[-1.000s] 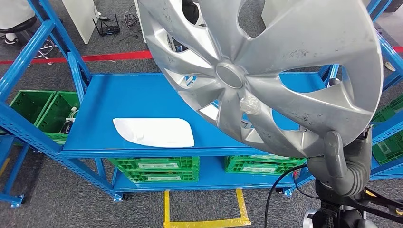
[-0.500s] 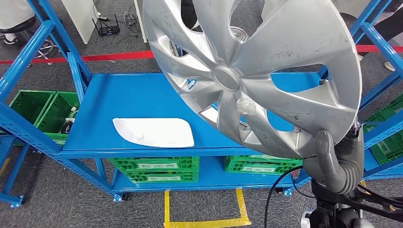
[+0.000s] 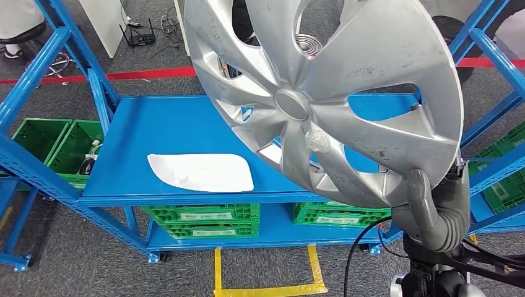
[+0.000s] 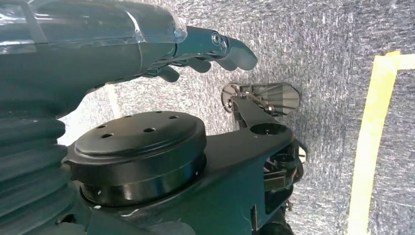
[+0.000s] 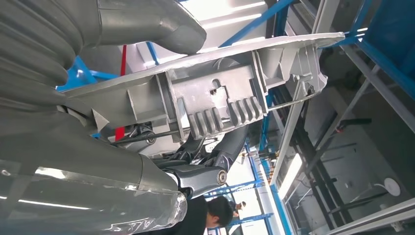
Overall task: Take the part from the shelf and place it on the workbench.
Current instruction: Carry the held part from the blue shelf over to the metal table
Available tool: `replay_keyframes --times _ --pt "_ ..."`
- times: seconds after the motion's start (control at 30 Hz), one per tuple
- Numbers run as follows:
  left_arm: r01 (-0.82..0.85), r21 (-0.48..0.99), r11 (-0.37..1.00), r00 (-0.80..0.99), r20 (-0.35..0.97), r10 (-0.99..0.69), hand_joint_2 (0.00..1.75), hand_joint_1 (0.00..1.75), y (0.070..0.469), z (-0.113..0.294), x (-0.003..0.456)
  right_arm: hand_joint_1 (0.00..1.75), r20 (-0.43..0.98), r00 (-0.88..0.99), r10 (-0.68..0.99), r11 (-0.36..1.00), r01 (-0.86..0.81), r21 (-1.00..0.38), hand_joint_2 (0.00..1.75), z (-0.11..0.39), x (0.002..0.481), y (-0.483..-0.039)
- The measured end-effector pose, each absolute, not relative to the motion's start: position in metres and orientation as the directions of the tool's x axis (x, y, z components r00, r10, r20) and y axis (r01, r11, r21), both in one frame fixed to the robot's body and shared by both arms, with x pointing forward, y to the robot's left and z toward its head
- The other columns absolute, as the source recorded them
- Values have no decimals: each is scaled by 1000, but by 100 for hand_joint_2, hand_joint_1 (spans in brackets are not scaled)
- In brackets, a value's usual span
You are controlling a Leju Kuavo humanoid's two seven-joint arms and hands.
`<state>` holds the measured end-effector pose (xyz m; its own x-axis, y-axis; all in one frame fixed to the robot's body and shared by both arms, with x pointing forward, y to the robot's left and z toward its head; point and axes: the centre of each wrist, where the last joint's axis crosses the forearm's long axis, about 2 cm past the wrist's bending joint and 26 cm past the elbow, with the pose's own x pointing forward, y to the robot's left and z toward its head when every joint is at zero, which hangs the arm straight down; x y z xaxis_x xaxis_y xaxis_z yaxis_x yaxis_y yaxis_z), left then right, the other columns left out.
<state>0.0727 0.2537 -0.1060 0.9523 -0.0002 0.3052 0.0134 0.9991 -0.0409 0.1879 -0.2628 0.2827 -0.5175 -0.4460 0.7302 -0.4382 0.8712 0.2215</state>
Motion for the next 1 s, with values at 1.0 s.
replay_keyframes --times 1.0 --pt "31 -38 999 952 305 -18 175 0 253 -106 74 175 730 -520 -443 872 -437 218 175 285 196 -263"
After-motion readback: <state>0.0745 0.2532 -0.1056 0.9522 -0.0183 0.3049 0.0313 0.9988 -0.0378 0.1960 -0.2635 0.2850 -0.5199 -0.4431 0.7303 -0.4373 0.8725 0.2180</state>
